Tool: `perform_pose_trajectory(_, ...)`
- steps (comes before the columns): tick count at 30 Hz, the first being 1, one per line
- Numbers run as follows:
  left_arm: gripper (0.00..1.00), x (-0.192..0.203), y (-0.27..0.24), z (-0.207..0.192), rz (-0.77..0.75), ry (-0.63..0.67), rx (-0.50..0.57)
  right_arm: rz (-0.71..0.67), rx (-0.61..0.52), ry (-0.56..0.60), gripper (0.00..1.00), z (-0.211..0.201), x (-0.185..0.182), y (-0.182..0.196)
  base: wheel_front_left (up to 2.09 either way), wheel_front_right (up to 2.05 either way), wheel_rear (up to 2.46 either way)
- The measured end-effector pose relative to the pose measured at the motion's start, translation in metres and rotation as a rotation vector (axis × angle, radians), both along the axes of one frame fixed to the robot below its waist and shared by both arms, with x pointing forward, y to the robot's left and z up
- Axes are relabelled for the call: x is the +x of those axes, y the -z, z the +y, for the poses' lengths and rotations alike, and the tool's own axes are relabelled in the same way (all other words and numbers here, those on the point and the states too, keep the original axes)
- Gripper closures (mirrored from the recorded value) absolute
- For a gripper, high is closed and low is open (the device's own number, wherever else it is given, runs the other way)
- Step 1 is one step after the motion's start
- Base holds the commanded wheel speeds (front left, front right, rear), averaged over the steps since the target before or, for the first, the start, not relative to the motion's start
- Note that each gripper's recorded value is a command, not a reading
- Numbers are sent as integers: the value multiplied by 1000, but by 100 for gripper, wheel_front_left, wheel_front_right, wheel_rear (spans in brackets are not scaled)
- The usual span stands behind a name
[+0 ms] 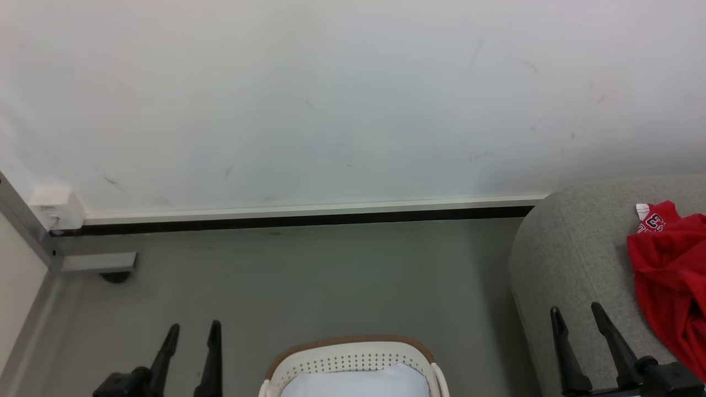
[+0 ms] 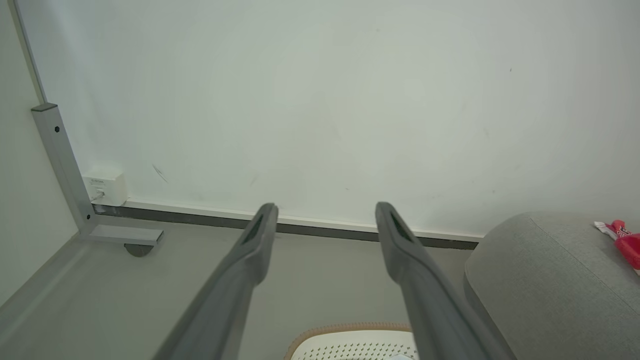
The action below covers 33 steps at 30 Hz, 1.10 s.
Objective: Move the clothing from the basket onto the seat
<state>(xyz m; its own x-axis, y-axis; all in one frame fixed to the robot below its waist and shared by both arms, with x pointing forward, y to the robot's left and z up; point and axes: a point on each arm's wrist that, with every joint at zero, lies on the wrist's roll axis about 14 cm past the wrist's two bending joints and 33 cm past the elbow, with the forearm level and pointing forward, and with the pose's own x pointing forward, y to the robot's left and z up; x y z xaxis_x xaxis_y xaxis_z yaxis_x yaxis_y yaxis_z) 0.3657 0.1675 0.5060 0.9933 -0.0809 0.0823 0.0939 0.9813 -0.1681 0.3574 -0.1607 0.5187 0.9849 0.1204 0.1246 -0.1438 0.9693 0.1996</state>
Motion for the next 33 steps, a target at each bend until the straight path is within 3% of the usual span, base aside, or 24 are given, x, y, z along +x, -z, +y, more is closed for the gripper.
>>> perform_pose_trajectory(4,0,-1,4,2,11,-6,-10,0,4,-3,0,1,0,1,0,0,0)
perform_pose_trajectory(5,100,-2,7,1,19,-5,-12,8,4,-3,100,2,-1,3,0,0,0)
perform_pose_trajectory(10,100,-7,24,2,85,-14,-44,78,31,5,100,0,-8,23,0,0,0)
perform_pose_trajectory(33,100,-2,29,18,157,-86,-426,157,407,72,100,-20,1,27,0,0,0)
